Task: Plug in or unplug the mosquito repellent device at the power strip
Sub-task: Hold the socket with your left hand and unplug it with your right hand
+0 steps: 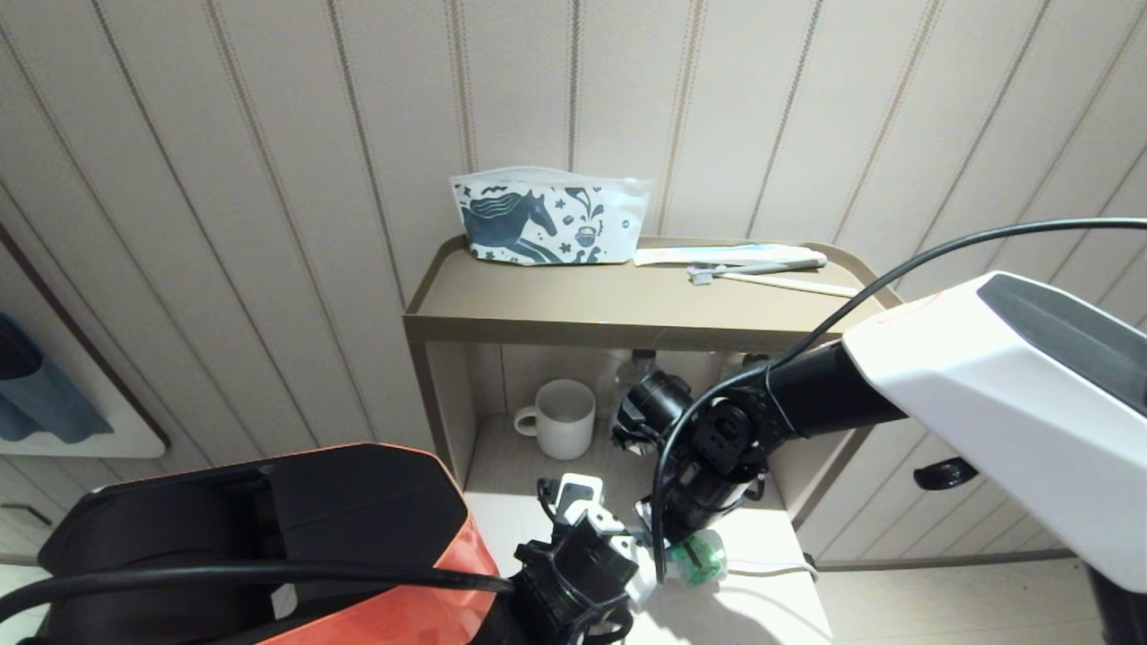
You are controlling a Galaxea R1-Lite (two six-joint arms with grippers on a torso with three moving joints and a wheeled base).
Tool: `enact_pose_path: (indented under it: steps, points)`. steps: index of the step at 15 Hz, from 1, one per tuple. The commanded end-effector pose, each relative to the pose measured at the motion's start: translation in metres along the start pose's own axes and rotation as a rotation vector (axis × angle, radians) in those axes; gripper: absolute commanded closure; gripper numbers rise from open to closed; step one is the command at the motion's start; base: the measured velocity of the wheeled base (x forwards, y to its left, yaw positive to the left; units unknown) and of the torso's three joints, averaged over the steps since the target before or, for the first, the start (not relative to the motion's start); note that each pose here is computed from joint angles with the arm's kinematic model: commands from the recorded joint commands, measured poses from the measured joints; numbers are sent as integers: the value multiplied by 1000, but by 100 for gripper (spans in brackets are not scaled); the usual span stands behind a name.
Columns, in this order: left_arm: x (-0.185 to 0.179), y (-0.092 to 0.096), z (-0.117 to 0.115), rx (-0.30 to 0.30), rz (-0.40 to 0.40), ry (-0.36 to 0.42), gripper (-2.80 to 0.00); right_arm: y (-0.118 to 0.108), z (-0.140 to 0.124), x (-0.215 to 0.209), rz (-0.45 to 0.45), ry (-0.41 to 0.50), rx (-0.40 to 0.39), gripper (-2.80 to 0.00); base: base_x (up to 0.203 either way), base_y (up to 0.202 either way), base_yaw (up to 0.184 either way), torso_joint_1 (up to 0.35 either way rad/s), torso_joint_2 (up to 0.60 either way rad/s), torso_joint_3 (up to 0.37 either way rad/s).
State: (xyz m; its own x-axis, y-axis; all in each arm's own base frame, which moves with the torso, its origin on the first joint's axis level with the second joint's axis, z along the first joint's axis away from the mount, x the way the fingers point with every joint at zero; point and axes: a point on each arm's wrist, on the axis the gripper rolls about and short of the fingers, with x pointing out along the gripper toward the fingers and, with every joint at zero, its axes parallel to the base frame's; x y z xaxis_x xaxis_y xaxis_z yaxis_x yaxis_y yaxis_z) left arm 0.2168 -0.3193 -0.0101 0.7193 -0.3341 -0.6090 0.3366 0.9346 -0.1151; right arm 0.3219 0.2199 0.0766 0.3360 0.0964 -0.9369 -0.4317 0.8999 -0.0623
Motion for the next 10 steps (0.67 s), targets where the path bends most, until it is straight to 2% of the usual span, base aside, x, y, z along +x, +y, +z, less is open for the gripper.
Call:
enact_pose_path:
  steps: [1, 10]
  points:
    - [11, -2, -4, 3, 31, -7, 0, 0, -1, 3, -1, 10, 0, 0, 0, 0, 0, 0, 0, 0]
    - [27, -10, -3, 37, 58, 26, 0, 0, 0, 8, 2, 17, 1, 0, 0, 0, 0, 0, 0, 0]
